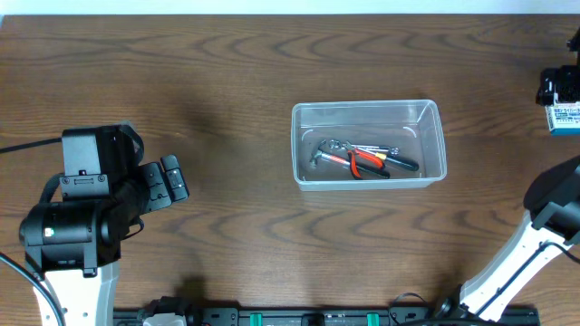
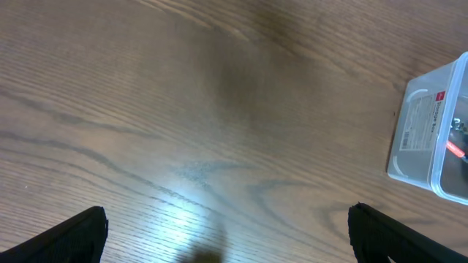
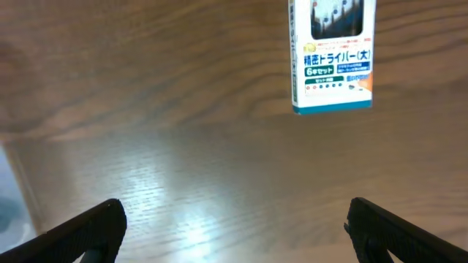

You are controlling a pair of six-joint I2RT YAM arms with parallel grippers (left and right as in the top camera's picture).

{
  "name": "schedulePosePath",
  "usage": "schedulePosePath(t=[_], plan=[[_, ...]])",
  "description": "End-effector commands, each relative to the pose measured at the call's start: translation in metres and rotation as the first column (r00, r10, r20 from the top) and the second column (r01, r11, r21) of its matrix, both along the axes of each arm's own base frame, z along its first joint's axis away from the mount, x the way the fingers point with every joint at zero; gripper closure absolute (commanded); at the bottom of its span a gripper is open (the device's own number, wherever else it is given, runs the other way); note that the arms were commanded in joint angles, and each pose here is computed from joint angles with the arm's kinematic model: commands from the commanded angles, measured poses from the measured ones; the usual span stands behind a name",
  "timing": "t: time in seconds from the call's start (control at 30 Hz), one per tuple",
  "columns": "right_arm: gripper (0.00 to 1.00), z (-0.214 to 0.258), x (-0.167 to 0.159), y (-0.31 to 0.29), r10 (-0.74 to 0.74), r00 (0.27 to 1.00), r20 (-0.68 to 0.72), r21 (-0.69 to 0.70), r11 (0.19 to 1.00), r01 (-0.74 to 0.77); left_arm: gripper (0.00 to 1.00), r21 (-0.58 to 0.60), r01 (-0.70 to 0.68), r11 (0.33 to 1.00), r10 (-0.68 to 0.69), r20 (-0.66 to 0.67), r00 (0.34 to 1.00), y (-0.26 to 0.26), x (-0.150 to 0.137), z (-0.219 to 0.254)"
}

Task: Pack container
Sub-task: 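Move the right gripper right over the boxed screwdriver set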

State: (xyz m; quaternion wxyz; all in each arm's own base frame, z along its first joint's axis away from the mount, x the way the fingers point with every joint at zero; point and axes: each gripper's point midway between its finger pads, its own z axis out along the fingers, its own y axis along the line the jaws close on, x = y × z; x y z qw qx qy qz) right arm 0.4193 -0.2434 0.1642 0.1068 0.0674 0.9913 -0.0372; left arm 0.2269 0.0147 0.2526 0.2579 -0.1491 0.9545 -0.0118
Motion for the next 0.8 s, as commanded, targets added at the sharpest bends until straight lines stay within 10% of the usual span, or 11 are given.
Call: schedulePosePath(t=[0.0, 0.77], plan=[[0.01, -0.017, -0.004, -0.011, -0.056, 0.998, 0.008, 0.120, 0.991, 0.055, 0.02, -0.012, -0.032, 0.999, 0.032, 0.013, 0.999, 0.001, 0.001, 0.005], [0.01, -0.057, -0.001, -0.045, -0.065, 0.996, -0.059, 0.015, 0.998, 0.066, 0.02, -0.012, -0.033, 0.999, 0.032, -0.018, 0.999, 0.001, -0.006, 0.001]])
